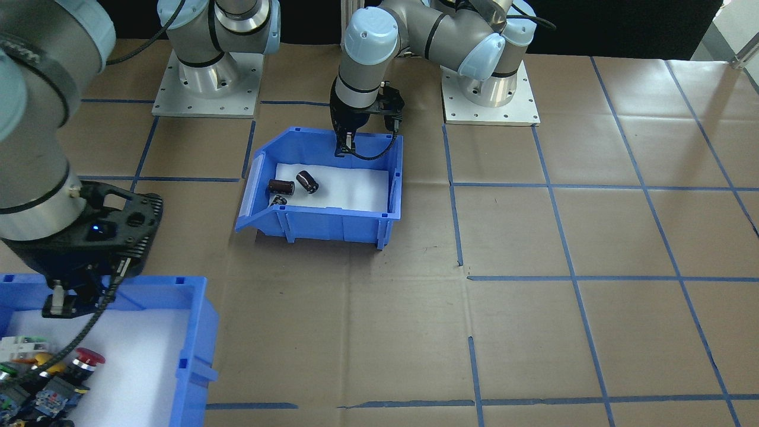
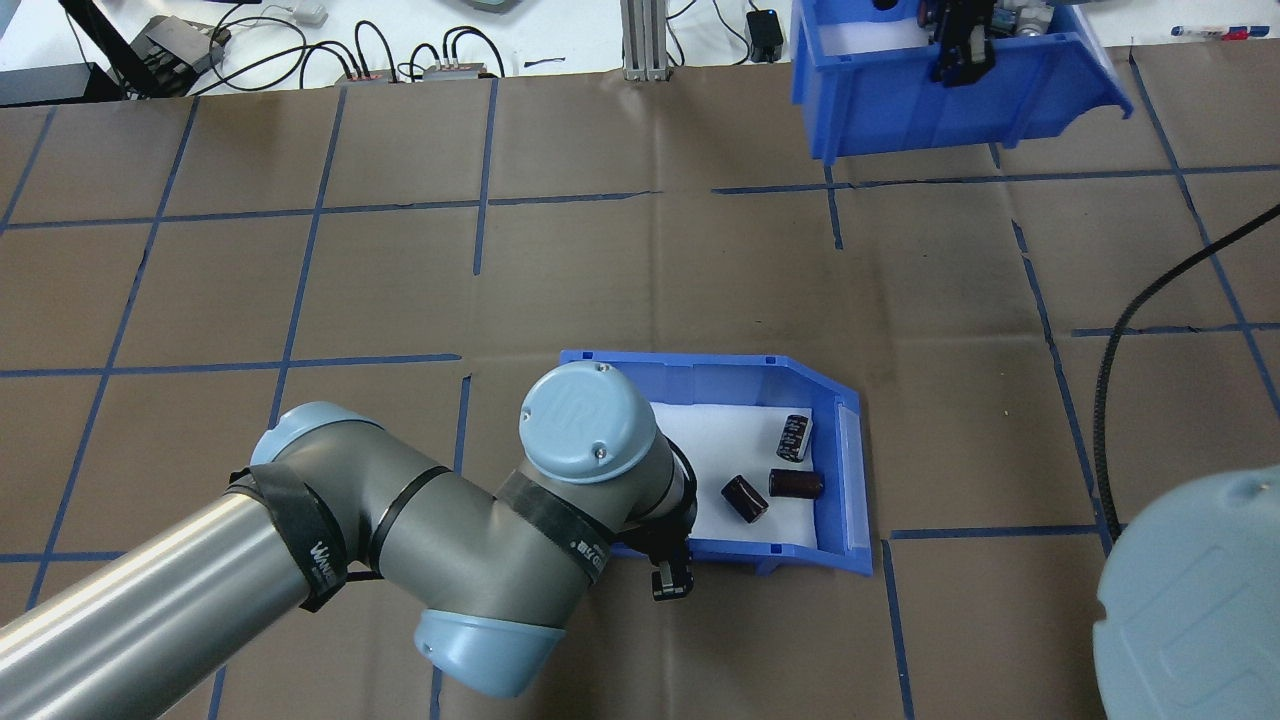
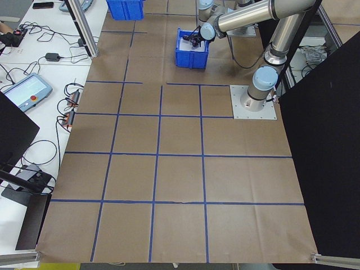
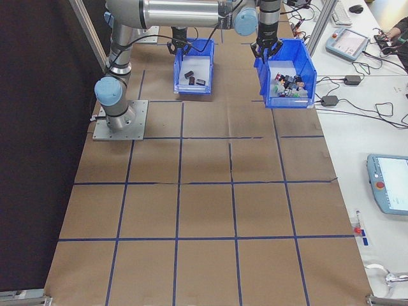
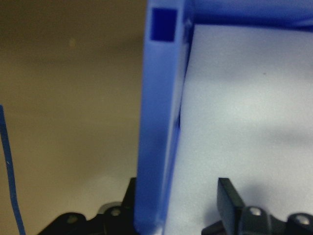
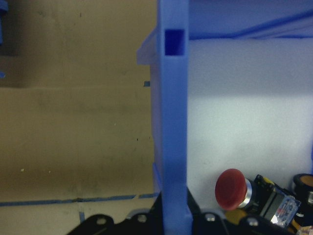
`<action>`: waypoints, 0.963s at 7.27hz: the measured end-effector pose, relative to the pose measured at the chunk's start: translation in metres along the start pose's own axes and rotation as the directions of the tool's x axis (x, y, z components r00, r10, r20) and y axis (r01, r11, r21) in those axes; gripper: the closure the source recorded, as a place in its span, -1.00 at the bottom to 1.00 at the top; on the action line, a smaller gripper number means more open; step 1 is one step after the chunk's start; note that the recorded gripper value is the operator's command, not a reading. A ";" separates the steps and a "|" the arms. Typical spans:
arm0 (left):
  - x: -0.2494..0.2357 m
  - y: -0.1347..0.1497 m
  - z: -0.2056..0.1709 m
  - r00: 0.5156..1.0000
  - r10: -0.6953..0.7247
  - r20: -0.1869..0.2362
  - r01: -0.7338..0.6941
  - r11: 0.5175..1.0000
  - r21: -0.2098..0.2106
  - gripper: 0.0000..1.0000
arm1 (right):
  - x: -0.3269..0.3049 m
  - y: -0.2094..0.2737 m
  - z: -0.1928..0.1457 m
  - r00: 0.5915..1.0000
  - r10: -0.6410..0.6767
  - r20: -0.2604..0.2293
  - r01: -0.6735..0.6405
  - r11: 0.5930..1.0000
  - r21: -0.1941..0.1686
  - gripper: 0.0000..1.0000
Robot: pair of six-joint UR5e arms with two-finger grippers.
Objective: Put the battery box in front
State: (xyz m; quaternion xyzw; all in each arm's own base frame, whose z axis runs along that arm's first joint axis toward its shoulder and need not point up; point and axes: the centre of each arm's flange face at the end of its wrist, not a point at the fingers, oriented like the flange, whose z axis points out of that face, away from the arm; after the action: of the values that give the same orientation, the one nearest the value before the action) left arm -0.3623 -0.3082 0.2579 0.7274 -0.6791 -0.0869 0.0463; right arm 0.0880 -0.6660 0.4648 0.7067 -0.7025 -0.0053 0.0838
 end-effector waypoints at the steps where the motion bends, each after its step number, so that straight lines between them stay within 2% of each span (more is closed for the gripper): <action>1: 0.005 -0.002 -0.012 0.999 0.026 -0.031 -0.026 1.000 -0.009 1.00 | -0.010 0.032 0.006 1.000 -0.008 0.029 0.008 1.000 0.004 1.00; 2: 0.014 -0.009 -0.027 0.996 0.061 -0.069 -0.062 0.998 -0.006 1.00 | -0.026 0.060 0.014 0.998 -0.010 0.054 0.009 1.000 0.020 1.00; 4: 0.046 -0.046 -0.060 0.987 0.100 -0.124 -0.098 0.995 0.017 1.00 | -0.078 0.099 0.033 0.996 0.001 0.084 -0.007 0.998 0.069 1.00; 5: 0.066 -0.069 -0.074 0.983 0.121 -0.138 -0.118 0.993 0.027 1.00 | -0.111 0.102 0.043 0.997 0.003 0.074 -0.009 0.997 0.075 1.00; 7: 0.116 -0.111 -0.095 0.973 0.168 -0.161 -0.163 0.986 0.045 1.00 | -0.167 0.091 0.058 1.000 -0.003 0.022 0.002 0.999 0.054 1.00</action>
State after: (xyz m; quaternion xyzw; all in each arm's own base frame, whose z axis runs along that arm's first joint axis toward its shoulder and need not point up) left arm -0.2281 -0.4201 0.3235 0.6736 -0.7325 -0.0118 0.0977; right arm -0.0120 -0.5060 0.4004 0.7096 -0.7023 0.0059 0.0569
